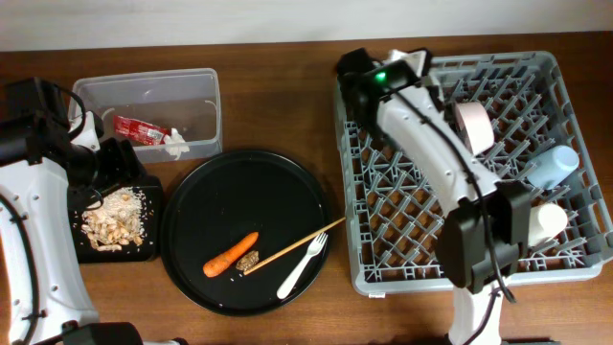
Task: Sort waste into correct bins and load items into the dishwasher rack
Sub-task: 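Place the white plate upright in the rack's back left with right gripper, then reach the left gripper to the carrot on the round tray and grasp it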
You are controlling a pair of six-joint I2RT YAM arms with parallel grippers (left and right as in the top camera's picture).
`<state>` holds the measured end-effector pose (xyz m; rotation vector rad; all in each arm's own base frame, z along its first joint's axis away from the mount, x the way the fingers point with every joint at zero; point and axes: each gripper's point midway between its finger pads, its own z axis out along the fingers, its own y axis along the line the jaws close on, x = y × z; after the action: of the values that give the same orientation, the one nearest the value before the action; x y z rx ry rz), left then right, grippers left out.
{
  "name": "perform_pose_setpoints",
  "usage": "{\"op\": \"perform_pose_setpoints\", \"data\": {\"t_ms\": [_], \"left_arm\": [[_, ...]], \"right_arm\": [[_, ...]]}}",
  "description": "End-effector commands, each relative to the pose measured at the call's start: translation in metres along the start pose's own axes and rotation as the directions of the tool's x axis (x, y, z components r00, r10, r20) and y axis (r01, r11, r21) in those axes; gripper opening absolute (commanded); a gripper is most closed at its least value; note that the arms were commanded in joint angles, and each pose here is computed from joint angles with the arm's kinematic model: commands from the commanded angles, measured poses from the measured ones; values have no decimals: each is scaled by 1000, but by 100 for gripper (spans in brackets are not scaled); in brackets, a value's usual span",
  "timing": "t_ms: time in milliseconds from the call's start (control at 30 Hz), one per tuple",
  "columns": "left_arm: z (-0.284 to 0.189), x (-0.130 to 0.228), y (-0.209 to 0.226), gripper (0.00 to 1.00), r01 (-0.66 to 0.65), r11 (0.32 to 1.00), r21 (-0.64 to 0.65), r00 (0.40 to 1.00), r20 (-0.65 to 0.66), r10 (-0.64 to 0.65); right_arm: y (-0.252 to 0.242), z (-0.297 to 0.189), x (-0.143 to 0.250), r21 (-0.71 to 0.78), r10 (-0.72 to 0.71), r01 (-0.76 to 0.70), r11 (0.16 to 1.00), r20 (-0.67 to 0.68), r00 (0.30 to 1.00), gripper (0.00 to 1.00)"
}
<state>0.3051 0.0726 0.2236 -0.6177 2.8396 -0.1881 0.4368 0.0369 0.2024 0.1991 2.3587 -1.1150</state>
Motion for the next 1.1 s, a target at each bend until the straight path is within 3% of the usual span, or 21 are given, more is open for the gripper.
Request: {"op": "perform_pose_setpoints", "data": {"t_ms": [0, 33, 67, 133, 167, 267, 400, 567, 667, 867, 933, 1067], "left_arm": [[-4, -1, -2, 73, 11, 1000, 12, 1000, 14, -11], [-4, -1, -2, 73, 11, 1000, 13, 1000, 14, -11], [-4, -1, -2, 73, 11, 1000, 13, 1000, 15, -11], [-4, -1, -2, 73, 11, 1000, 12, 1000, 14, -11], [-4, -1, -2, 74, 11, 1000, 12, 1000, 14, -11], [-4, -1, -2, 73, 11, 1000, 12, 1000, 14, -11], [-4, -1, -2, 74, 11, 1000, 12, 1000, 11, -11], [-3, 2, -3, 74, 7, 1000, 12, 1000, 2, -7], [-1, 7, -15, 74, -60, 998, 20, 998, -13, 61], [9, 54, -65, 80, -95, 995, 43, 982, -162, 101], [18, 75, -78, 97, -50, 998, 33, 972, -228, 56], [37, 114, -95, 99, 91, 994, -52, 937, -334, -103]], "right_arm": [[21, -43, -9, -57, 9, -4, 998, 97, 995, 4], [27, -54, -9, -74, 2, 7, 997, 119, 993, 10], [33, -67, -9, -90, -13, 26, 996, 140, 990, 27], [40, -85, -4, -104, -49, 67, 992, 166, 985, 83], [43, -96, -1, -116, -70, 92, 989, 178, 982, 99], [41, -113, 6, -200, -69, 101, 975, 162, 984, 99], [22, -126, 8, -373, 22, 11, 928, 85, 996, 99], [15, -147, 29, -704, -107, 55, 709, -30, 994, 99], [7, -154, 38, -777, -119, 5, 630, -91, 989, 99], [-28, -127, 34, -727, -69, -45, 685, -127, 990, 99], [-40, -110, 34, -701, -50, -89, 707, -175, 983, 99], [-65, -76, 40, -650, -24, -156, 744, -260, 965, 99]]}}
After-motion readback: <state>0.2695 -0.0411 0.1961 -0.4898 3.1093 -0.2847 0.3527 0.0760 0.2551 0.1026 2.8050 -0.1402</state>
